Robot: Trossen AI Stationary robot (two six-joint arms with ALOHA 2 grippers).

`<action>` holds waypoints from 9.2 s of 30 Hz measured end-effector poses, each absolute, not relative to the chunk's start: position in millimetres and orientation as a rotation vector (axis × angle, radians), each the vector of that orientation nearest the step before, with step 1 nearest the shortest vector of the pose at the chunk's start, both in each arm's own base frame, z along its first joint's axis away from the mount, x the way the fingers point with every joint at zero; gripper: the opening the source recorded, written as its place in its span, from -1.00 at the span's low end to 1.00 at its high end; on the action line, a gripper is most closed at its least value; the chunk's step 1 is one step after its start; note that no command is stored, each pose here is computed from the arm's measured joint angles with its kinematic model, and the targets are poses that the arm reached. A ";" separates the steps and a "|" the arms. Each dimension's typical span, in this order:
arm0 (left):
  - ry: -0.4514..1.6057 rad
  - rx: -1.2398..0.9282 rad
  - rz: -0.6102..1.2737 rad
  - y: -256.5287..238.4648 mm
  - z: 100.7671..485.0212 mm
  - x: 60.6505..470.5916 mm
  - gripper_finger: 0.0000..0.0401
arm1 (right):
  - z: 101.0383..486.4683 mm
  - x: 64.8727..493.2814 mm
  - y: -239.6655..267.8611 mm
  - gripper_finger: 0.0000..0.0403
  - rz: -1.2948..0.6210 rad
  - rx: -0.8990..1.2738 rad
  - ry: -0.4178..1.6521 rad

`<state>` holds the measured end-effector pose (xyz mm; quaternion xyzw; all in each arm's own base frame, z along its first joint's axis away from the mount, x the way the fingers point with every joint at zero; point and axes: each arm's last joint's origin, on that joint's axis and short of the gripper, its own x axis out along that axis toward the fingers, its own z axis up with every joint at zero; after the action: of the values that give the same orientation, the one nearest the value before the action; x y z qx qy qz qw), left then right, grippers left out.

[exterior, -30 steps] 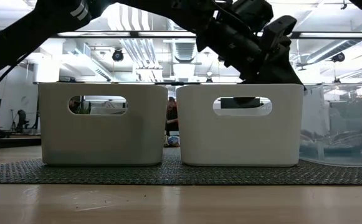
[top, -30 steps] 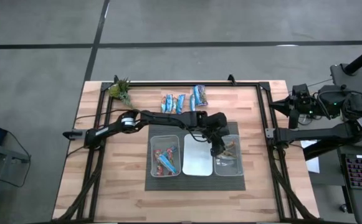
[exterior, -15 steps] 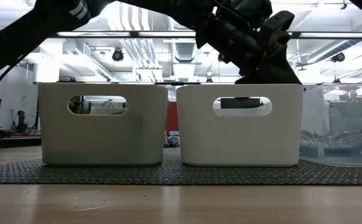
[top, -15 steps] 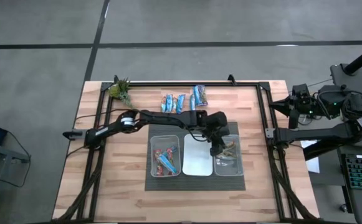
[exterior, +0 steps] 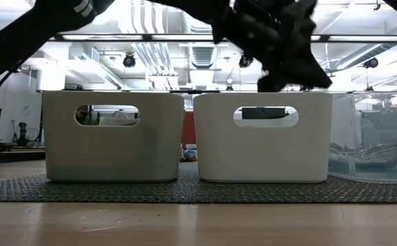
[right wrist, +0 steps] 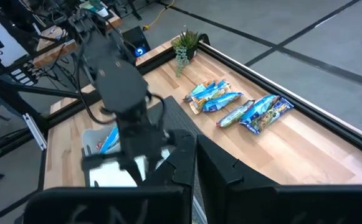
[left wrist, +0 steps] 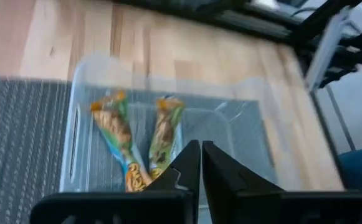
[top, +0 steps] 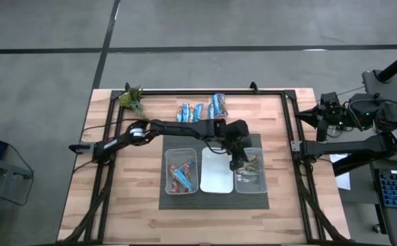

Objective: Pick and place Granola Bars by type
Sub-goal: Put the blue granola bar into the white bin

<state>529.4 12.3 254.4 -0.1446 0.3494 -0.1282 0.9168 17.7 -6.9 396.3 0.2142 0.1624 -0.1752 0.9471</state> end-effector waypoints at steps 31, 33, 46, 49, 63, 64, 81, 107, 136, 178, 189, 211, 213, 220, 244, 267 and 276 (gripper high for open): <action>0.349 -0.101 -0.073 13.5 469.6 386.6 -1.00 | 395.1 19.6 -7.1 -0.96 -0.358 0.431 0.339; 0.307 -0.092 -0.074 13.5 483.7 372.6 -1.00 | 395.1 19.6 -7.1 -0.96 -0.358 0.431 0.339; 0.302 -0.021 -0.016 11.4 521.9 300.3 -1.00 | 395.1 19.6 -7.1 -0.96 -0.358 0.431 0.339; 0.301 -0.018 -0.006 11.5 523.6 295.5 -1.00 | 394.9 19.8 -7.1 -0.96 -0.358 0.431 0.339; 0.167 -0.048 -0.041 8.9 494.2 272.3 -1.00 | 390.5 23.5 -7.4 -0.96 -0.361 0.434 0.353; 0.157 -0.048 -0.038 9.5 488.5 268.1 -1.00 | 389.9 24.1 -7.4 -0.96 -0.361 0.434 0.355; 0.048 -0.216 0.090 33.0 403.4 223.9 -1.00 | 379.7 41.6 -9.0 -0.96 -0.356 0.447 0.321; 0.073 -0.227 0.202 59.2 397.1 213.9 -1.00 | 397.0 126.4 -36.4 -0.96 -0.642 0.464 0.392; 0.126 -0.200 0.265 55.2 398.3 185.7 -1.00 | 336.0 232.9 -188.5 0.29 -0.903 0.709 0.754; 0.108 -0.254 0.313 55.9 399.4 183.5 -1.00 | 190.1 320.4 -269.3 0.31 -0.892 0.907 1.064; 0.108 -0.264 0.313 55.9 399.2 183.5 -1.00 | 171.8 326.6 -273.6 0.25 -0.883 0.917 1.078; 0.104 -0.265 0.336 56.6 399.3 183.4 -1.00 | 152.3 329.1 -277.2 0.14 -0.883 0.932 1.111; 0.104 -0.265 0.339 56.7 399.3 183.4 -1.00 | 152.3 329.0 -277.3 0.10 -0.884 0.933 1.111; 0.104 -0.264 0.339 56.7 399.3 183.4 -1.00 | 152.3 328.9 -277.3 -0.11 -0.884 0.933 1.112; 0.102 -0.282 0.340 56.7 399.2 183.5 -1.00 | 152.3 328.9 -277.3 -0.84 -0.880 0.926 1.114; 0.100 -0.291 0.340 56.6 399.2 183.5 -1.00 | 236.4 311.7 -245.6 -0.86 -0.751 0.815 1.075; 0.099 -0.289 0.340 56.7 399.3 183.5 -1.00 | 317.6 316.4 -164.2 -0.86 -0.555 0.645 0.921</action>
<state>183.5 56.7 399.3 -0.1432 0.0492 0.1687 0.9740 316.4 -164.2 317.6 0.3017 0.4309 -0.2595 0.8099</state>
